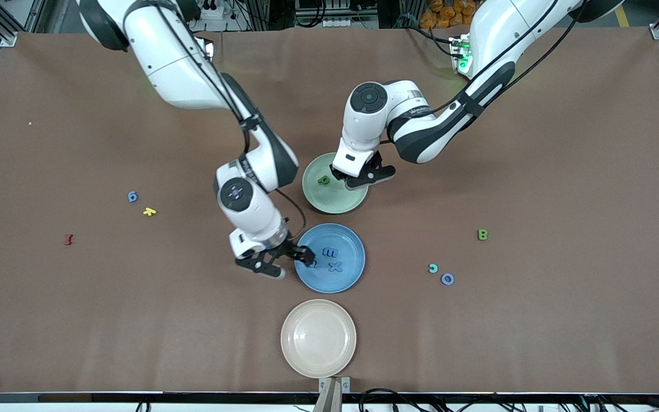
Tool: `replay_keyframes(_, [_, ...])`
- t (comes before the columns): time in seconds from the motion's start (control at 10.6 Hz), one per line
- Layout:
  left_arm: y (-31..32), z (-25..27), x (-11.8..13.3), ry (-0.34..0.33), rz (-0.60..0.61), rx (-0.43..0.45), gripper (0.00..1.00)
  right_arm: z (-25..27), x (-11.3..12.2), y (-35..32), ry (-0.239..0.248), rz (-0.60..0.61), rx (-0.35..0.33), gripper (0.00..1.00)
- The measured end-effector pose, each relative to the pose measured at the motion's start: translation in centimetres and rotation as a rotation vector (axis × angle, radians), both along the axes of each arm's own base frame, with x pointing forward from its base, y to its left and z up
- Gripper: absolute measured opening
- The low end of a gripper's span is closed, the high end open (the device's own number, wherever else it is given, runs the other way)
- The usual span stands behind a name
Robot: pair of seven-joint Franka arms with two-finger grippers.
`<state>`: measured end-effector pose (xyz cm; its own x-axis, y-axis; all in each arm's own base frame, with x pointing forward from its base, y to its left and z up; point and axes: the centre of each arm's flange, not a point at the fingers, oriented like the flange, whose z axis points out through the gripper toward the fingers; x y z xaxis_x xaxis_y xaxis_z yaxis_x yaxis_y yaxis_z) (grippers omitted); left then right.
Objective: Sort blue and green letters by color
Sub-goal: 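Release green N on the green plate while the right gripper releases X, then reach the left gripper to green B while the right gripper reaches K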
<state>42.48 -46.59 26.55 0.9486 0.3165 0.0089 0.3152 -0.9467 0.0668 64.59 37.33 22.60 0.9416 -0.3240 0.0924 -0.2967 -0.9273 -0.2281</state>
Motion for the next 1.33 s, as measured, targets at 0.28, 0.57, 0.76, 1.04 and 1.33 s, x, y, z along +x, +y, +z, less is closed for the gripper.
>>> replay_keyframes(0.28, [0.8, -0.4, 0.6, 0.006, 0.015, 0.020, 0.91, 1.6, 3.4, -8.0, 0.041, 0.058, -0.057, 1.00])
replay_keyframes(0.57, [3.1, -1.4, 3.0, 0.001, 0.049, 0.046, 1.00, 3.3, 4.7, -17.3, 0.031, 0.185, -0.102, 1.00])
replay_keyframes(0.76, [5.7, -2.3, 5.2, -0.003, 0.034, 0.073, 1.00, 4.3, 3.3, -25.0, 0.062, 0.292, -0.124, 1.00])
replay_keyframes(1.04, [11.0, -2.5, 9.4, -0.005, -0.009, 0.086, 1.00, 5.2, 0.2, -35.0, 0.134, 0.434, -0.216, 1.00])
replay_keyframes(1.33, [15.7, -2.4, 11.7, 0.000, -0.094, 0.105, 1.00, 4.2, -3.0, -40.6, 0.190, 0.504, -0.243, 1.00])
